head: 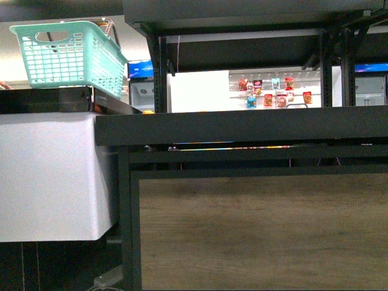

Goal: Pick lemon from shelf

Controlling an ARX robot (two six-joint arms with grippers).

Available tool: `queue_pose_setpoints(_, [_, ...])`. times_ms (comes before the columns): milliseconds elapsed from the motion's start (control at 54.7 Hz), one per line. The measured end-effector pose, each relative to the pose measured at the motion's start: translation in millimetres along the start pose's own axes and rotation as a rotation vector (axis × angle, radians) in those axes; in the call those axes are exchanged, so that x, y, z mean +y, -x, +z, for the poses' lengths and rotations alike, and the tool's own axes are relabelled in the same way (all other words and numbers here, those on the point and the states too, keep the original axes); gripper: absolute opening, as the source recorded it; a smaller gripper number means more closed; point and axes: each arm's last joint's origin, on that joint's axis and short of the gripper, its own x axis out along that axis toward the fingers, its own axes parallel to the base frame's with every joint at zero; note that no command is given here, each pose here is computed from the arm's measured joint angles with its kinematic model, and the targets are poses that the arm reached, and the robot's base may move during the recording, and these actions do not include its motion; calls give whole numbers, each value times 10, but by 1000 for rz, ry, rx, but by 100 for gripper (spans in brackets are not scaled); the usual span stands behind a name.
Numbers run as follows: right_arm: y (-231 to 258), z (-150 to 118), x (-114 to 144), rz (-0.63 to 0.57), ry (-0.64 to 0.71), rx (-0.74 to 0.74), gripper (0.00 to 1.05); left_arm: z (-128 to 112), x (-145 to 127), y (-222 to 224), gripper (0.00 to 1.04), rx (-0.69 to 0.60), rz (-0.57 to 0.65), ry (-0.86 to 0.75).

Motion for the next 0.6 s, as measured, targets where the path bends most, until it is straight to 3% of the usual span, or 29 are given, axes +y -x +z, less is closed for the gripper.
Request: queue_pose_setpoints(603, [0, -1, 0, 0, 0, 0, 97, 0, 0, 0, 97, 0, 0, 0])
